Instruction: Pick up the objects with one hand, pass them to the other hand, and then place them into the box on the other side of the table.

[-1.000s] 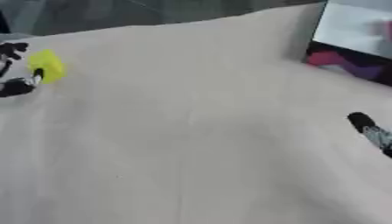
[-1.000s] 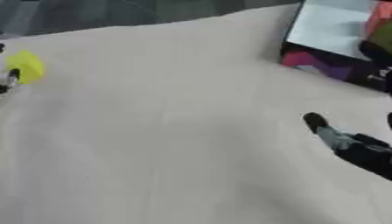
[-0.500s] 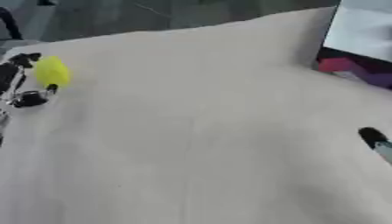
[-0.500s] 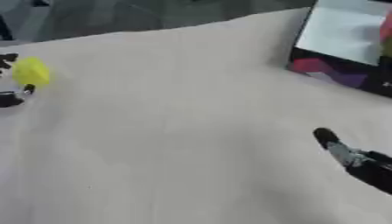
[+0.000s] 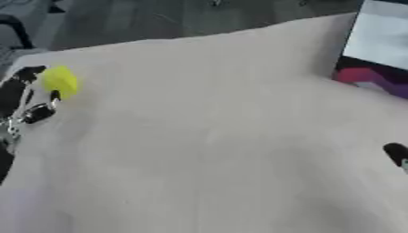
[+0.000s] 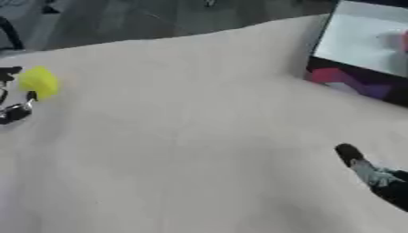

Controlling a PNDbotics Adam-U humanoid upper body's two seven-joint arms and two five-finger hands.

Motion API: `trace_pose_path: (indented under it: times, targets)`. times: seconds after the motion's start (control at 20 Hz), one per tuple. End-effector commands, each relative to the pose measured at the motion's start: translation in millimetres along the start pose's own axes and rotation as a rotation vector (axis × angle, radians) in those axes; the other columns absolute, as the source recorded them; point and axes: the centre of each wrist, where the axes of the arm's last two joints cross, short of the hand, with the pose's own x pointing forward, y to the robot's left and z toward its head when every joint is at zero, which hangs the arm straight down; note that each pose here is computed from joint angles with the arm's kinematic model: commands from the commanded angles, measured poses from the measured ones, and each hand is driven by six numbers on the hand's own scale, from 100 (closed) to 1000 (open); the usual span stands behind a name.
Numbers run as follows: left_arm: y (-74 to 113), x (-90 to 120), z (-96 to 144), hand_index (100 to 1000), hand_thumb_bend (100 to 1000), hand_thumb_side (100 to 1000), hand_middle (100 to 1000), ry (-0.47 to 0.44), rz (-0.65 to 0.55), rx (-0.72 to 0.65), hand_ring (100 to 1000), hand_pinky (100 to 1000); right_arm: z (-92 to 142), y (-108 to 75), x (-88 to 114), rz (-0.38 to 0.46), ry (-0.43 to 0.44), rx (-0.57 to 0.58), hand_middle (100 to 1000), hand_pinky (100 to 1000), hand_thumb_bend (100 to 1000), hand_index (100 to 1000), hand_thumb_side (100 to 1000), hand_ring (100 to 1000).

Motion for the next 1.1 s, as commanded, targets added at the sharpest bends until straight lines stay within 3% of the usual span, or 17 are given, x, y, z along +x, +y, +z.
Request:
trace_pose_path:
  times: [0.05, 0.25, 0.35, 0.6, 1.1]
  targets:
    - [24.4, -20, -2, 909, 155, 257, 787, 0.015, -0.021, 0.073, 768, 725, -4, -6.0, 2, -0.008, -0.008, -0.031, 1000, 624, 651, 847, 497, 797]
    - [20.8, -30, 11, 910, 109, 461, 789, 0.029, 0.001, 0.095, 770, 725, -5, -5.7, 3, -0.015, -0.003, -0.035, 1000, 621, 656, 844, 493, 796]
    - [18.3, -32, 15, 908, 100, 513, 784, 0.027, 0.019, 0.103, 767, 723, -5, -5.6, 3, -0.017, 0.000, -0.038, 1000, 619, 659, 843, 494, 796]
    - [18.3, -31, 14, 902, 100, 563, 772, 0.003, 0.066, 0.109, 761, 719, -5, -5.4, 4, -0.018, 0.003, -0.038, 1000, 620, 658, 841, 499, 797]
    - [27.4, -16, -10, 888, 100, 667, 754, -0.033, 0.175, 0.102, 749, 711, -2, -5.6, 0, -0.009, 0.004, -0.025, 1000, 628, 644, 841, 512, 797]
